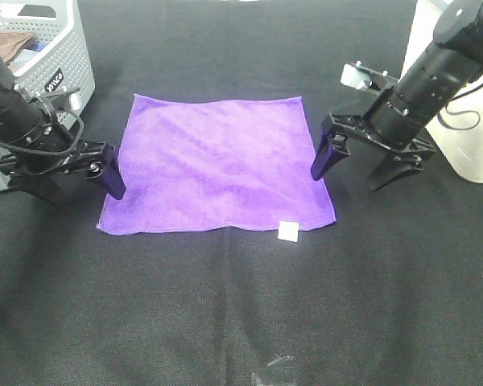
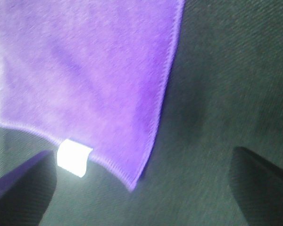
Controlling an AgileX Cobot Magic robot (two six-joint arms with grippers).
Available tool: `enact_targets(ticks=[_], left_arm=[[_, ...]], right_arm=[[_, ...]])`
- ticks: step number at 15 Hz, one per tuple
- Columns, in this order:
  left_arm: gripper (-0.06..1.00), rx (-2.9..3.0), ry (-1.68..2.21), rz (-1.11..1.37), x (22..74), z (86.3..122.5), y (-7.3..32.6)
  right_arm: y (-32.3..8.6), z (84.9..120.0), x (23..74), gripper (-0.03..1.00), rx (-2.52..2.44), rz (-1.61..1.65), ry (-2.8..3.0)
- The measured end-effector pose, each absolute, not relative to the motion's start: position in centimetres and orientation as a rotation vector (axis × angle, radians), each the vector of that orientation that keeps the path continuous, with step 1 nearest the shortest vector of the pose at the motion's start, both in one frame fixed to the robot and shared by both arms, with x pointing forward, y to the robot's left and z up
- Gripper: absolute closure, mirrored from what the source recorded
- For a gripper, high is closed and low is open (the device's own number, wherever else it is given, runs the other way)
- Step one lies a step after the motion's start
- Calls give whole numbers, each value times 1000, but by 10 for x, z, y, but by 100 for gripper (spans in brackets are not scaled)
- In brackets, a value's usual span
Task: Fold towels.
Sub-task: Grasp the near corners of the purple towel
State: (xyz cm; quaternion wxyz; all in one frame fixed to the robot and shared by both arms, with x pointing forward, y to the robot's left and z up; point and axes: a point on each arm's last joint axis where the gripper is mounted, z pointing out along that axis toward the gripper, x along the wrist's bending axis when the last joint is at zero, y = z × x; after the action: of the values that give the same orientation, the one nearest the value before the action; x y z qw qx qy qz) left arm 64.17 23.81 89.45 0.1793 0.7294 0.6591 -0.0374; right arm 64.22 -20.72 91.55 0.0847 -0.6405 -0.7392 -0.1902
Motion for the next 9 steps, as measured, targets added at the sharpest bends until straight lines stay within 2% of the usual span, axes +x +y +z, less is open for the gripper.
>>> enact_targets(ticks=[3, 9], left_arm=[[-5, 2058, 1882, -136, 643, 883, 237], [-5, 2014, 1897, -160, 645, 882, 235]], right_arm=[[-206, 886, 645, 1, -1924, -513, -2159], [-206, 884, 646, 2, -1921, -505, -2157]])
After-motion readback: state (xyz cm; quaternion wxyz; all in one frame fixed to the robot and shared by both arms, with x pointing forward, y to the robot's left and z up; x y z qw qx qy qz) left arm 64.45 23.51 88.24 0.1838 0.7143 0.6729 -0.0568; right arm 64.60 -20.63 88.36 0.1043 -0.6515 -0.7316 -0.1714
